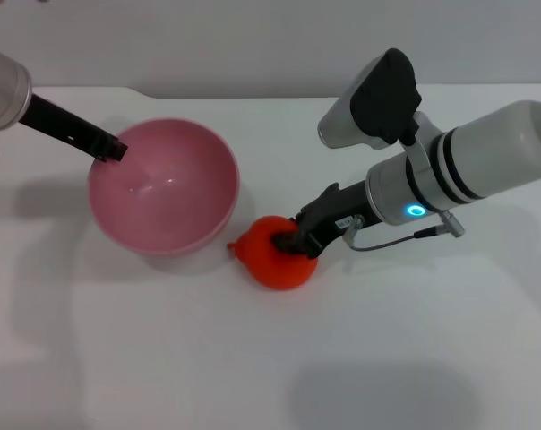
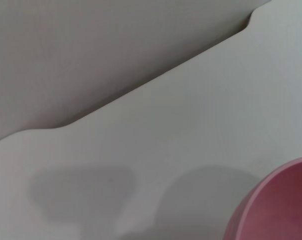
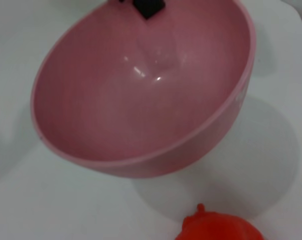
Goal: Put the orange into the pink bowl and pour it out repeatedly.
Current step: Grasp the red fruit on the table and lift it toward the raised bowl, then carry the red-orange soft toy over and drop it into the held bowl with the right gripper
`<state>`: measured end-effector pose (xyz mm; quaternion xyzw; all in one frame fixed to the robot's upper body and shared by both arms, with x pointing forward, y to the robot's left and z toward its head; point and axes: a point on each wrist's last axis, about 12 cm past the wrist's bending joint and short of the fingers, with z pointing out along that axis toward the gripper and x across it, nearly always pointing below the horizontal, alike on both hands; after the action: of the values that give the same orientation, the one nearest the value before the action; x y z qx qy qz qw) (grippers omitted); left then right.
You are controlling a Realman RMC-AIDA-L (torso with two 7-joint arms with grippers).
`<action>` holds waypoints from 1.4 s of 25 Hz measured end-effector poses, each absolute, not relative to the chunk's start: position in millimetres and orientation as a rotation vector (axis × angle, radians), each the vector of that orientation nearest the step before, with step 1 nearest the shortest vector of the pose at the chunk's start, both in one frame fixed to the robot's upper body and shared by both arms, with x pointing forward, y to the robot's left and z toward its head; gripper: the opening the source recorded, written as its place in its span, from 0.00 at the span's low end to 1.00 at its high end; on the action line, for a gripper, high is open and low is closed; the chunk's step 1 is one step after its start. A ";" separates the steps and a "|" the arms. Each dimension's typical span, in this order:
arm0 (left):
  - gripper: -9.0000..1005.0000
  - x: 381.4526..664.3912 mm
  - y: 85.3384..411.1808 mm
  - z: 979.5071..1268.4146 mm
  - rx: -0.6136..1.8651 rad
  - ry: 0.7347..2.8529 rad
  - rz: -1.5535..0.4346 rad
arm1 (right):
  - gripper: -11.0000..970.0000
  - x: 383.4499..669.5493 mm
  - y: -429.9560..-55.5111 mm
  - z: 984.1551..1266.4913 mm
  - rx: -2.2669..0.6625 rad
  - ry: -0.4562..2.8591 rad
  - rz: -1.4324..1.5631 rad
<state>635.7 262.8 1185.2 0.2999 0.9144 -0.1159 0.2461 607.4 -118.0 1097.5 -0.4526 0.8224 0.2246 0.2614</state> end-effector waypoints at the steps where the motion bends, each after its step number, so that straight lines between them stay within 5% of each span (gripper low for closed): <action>1: 0.05 635.4 262.6 1184.9 0.819 2.495 -0.318 | 0.32 607.5 -118.6 1097.8 -1.219 2.225 0.610; 7: 0.05 634.6 261.6 1183.9 0.821 2.496 -0.324 | 0.19 608.1 -129.0 1108.2 -1.124 2.180 0.626; 22: 0.05 633.5 256.6 1182.9 0.846 2.500 -0.332 | 0.09 604.7 -219.5 1194.5 -0.767 1.867 0.747; 28: 0.05 632.0 243.8 1179.6 0.877 2.496 -0.354 | 0.06 582.9 -213.6 1226.4 -0.925 1.596 0.870; 35: 0.05 629.9 217.2 1175.6 0.955 2.487 -0.388 | 0.06 577.2 -190.8 1223.4 -1.068 1.540 0.911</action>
<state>629.9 217.2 1175.6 0.3458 0.9006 -0.1405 0.2229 577.2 -190.8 1223.4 -0.4426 0.6380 0.3775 0.5046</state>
